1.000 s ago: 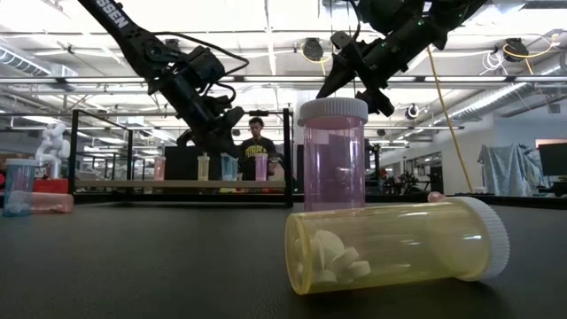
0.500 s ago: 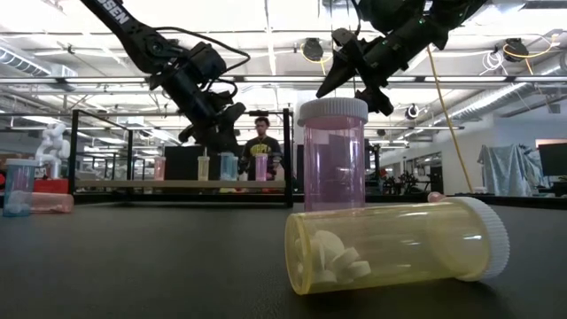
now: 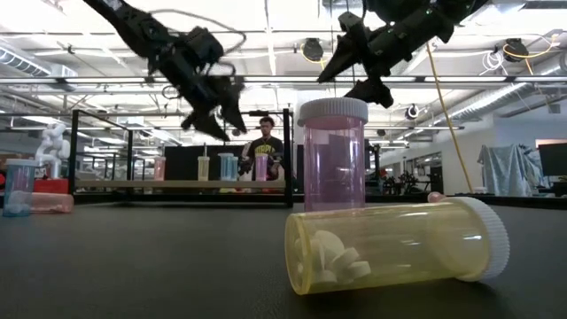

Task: Pick and place medicine bottles onto shelf by color
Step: Put the right yellow pill bottle on the shelf aligned with the other yellow pill bottle

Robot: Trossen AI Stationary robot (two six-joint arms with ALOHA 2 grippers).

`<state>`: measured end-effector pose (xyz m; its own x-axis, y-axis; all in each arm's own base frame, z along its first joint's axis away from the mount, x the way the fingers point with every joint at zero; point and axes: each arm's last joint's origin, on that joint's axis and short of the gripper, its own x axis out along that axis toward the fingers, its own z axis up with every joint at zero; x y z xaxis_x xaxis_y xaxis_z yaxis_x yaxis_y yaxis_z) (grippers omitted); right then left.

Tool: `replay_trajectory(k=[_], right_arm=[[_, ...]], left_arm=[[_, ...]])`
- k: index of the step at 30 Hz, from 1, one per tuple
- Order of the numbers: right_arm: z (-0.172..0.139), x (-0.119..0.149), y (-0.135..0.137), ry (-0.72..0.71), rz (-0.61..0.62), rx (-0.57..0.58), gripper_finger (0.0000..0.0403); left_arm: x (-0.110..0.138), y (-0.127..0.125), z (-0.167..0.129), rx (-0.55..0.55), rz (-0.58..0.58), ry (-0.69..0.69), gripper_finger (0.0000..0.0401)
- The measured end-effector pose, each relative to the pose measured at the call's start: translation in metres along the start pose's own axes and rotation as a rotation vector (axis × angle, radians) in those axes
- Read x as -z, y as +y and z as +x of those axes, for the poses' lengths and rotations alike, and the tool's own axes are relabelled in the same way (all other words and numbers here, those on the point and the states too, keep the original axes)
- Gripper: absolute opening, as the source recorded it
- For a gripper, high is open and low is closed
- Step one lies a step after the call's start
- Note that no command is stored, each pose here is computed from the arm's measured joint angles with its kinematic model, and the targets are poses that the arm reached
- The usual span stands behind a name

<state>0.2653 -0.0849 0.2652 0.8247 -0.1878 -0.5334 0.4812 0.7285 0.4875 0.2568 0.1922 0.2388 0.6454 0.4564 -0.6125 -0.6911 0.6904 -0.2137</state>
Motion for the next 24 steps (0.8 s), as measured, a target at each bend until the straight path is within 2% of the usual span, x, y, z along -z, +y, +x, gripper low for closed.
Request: replay_trajectory(k=[5,11,14,16,19,24], right_arm=[[-0.009,-0.001,0.007,-0.021,-0.042,-0.033,0.0302],[-0.011,0.005,0.017,-0.013,-0.267,-0.067,0.0302],[-0.011,0.009,0.024,0.009,-0.337,-0.124,0.0302],[-0.011,0.014,0.030,0.033,-0.358,-0.173,0.0302],[-0.012,0.020,0.035,0.061,-0.356,-0.188,0.0297],[-0.012,0.028,0.040,0.113,-0.347,-0.191,0.0279]], left_arm=[[-0.042,-0.012,-0.045,0.009,0.065,-0.047,0.0291],[-0.091,-0.038,-0.098,0.054,0.154,-0.129,0.0273],[-0.103,-0.054,-0.116,0.089,0.171,-0.157,0.0262],[-0.104,-0.067,-0.124,0.092,0.159,-0.168,0.0255],[-0.097,-0.085,-0.130,0.080,0.147,-0.130,0.0247],[-0.068,-0.113,-0.136,0.087,0.083,0.036,0.0244]])
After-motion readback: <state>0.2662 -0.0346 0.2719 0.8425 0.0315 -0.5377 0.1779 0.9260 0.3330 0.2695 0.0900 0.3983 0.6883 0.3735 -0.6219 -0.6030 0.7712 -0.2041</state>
